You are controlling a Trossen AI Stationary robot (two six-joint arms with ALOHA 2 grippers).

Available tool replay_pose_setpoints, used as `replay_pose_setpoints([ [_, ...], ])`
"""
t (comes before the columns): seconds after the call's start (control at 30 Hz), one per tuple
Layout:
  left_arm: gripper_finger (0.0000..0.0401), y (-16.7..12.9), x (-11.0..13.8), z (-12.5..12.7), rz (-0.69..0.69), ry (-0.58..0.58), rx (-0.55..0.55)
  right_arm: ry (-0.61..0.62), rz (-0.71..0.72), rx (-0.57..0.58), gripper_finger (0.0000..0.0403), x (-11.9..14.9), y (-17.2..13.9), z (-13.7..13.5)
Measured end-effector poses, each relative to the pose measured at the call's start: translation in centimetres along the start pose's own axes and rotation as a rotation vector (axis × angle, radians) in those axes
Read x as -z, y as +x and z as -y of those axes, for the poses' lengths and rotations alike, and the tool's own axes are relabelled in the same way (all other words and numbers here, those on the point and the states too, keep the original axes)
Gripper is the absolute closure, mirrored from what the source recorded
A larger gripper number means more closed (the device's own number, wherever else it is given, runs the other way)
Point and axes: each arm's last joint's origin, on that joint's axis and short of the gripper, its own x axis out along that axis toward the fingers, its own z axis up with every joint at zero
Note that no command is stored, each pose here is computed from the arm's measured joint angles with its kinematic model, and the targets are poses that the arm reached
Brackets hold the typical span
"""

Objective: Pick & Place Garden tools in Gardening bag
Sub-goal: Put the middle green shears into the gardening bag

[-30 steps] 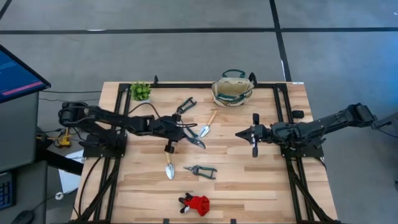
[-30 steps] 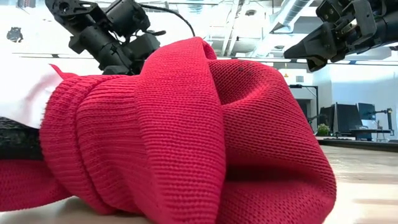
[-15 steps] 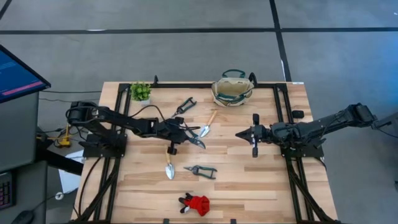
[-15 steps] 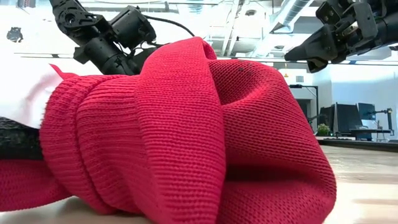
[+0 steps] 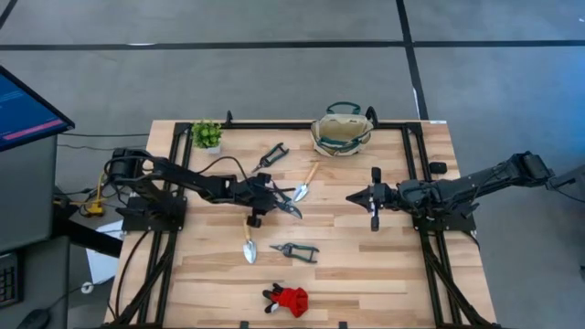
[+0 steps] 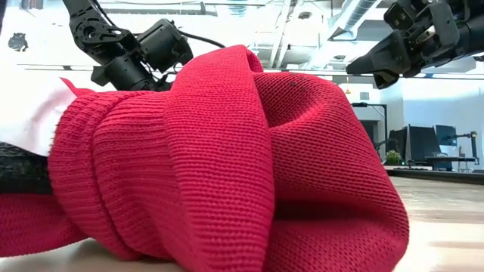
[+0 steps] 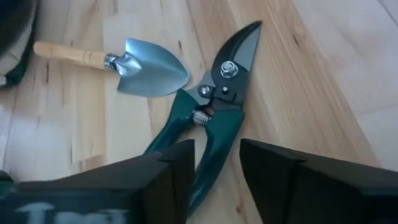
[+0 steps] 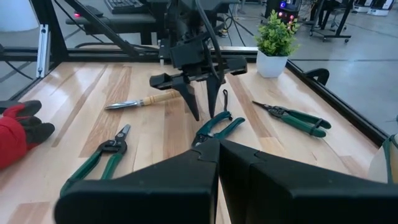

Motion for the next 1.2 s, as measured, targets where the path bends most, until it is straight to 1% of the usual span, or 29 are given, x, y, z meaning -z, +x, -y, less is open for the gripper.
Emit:
replay_pose_setpoints([
  [0.23,0.0233,0.2,0.3,0.0,-0.014,-0.004,0.001,0.02,0.0,0.0,0.0402,0.0,0.0,0.0],
  [0.37,0.0217,0.3,0.3,0.0,-0.016,-0.013,0.001,0.02,0.0,0.0,0.0402,0.0,0.0,0.0],
  [0.5,0.0216,0.6,0.5,0.1,-0.029,-0.021,0.006,0.02,0.0,0.0,0.0402,0.0,0.0,0.0],
  [0.7,0.0223,1.2,1.0,0.2,-0.053,-0.035,0.011,0.02,0.0,0.0,0.0402,0.0,0.0,0.0],
  [1.07,0.0226,1.3,1.3,-0.2,-0.053,-0.162,0.04,0.02,0.0,0.0,0.0402,0.0,0.0,0.0],
  [1.2,0.0226,1.4,1.4,-0.3,-0.045,-0.219,0.081,0.02,0.0,0.0,0.0402,0.0,0.0,0.0],
])
